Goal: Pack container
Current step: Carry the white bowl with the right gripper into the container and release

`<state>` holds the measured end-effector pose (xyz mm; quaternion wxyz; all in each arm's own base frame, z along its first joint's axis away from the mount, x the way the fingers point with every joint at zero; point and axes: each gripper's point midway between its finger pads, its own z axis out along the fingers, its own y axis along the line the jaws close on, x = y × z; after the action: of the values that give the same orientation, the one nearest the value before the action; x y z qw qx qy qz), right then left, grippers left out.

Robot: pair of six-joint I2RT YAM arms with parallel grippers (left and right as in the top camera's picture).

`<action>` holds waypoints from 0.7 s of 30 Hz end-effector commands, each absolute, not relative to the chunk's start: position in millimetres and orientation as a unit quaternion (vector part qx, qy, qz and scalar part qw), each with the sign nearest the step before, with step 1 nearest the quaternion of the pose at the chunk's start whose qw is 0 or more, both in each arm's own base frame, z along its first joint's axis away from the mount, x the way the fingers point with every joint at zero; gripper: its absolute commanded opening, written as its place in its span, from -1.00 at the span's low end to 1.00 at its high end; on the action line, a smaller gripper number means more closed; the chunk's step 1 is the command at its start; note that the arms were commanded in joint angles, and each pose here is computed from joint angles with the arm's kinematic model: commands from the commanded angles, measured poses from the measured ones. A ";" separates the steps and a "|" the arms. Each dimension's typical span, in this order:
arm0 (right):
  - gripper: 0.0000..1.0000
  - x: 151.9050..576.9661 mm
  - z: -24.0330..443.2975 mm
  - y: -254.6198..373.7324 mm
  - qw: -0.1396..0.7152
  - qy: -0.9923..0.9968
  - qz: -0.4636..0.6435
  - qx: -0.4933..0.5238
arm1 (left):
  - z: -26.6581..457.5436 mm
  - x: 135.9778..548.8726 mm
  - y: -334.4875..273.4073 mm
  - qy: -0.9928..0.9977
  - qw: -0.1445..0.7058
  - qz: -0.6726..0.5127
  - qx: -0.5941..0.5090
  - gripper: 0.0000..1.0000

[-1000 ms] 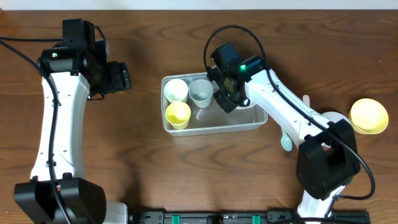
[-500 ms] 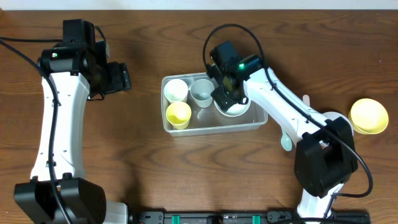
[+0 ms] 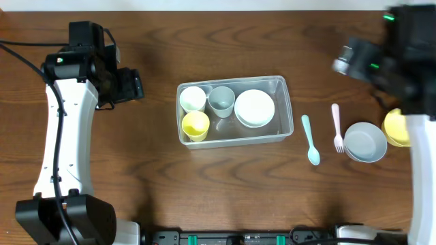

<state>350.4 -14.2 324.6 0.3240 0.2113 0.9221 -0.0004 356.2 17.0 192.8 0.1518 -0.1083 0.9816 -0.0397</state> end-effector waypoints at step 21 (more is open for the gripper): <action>0.99 301.8 59.6 -77.2 0.066 0.931 -0.027 0.357 | 195.7 349.3 17.5 0.981 0.149 -0.040 -0.114 0.65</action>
<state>308.0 -74.9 78.1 0.0916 0.3607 0.9279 -0.0236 353.1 16.8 191.6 0.1453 -0.1087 0.9826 -0.0393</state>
